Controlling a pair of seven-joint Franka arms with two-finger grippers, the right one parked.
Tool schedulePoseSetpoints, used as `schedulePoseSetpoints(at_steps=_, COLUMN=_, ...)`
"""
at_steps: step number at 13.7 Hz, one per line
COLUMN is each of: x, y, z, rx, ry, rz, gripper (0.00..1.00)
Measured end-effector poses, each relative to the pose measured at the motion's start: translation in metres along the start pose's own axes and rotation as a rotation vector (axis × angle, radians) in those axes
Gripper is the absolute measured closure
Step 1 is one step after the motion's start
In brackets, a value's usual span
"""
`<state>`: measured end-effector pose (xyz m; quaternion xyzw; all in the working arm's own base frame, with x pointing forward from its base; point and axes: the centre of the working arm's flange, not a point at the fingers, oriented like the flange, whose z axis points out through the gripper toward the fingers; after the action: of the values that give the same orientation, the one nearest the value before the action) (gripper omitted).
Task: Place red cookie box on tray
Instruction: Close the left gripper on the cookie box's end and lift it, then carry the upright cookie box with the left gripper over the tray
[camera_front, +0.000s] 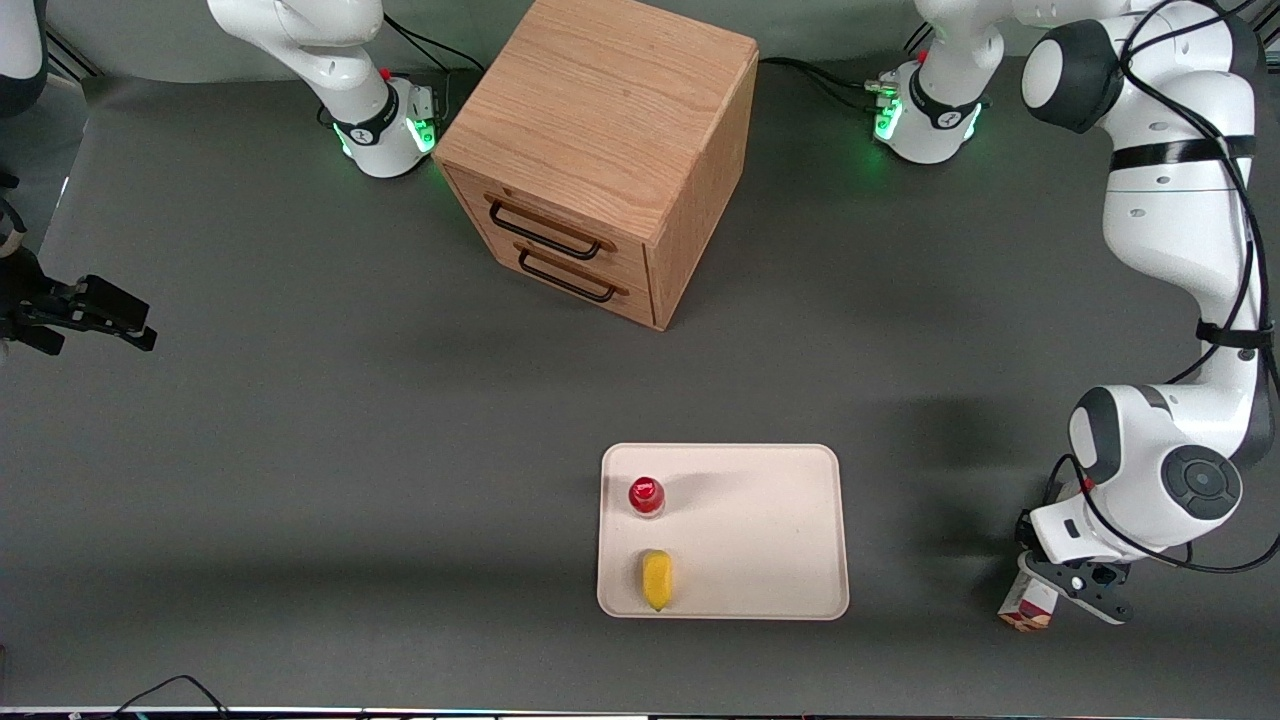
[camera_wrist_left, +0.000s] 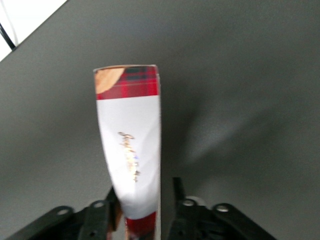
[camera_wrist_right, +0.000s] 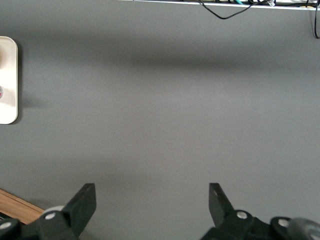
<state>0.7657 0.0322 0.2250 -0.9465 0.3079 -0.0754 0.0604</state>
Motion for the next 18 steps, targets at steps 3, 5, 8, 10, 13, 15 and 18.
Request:
schedulePoseSetpoints(at_steps=3, x=-0.001, y=-0.001, z=0.000, rx=0.003, ry=-0.002, rz=0.002, gripper=0.91)
schedulePoseSetpoints(at_steps=5, x=-0.001, y=-0.001, z=-0.001, rx=-0.002, ry=-0.011, rz=-0.010, gripper=0.92)
schedulePoseSetpoints(at_steps=8, x=0.004, y=-0.001, z=-0.028, rx=-0.039, ry=-0.088, rz=-0.111, gripper=0.95)
schedulePoseSetpoints(at_steps=10, x=0.016, y=0.003, z=-0.080, rx=-0.053, ry=-0.140, rz=-0.212, gripper=0.95)
schedulePoseSetpoints(at_steps=13, x=0.041, y=0.040, z=-0.157, rx=-0.061, ry=-0.196, rz=-0.406, gripper=0.95)
schedulePoseSetpoints(at_steps=15, x=0.066, y=0.086, z=-0.182, rx=-0.075, ry=-0.208, rz=-0.523, gripper=0.95)
schedulePoseSetpoints(at_steps=18, x=0.107, y=0.165, z=-0.193, rx=-0.115, ry=-0.187, rz=-0.684, gripper=0.95)
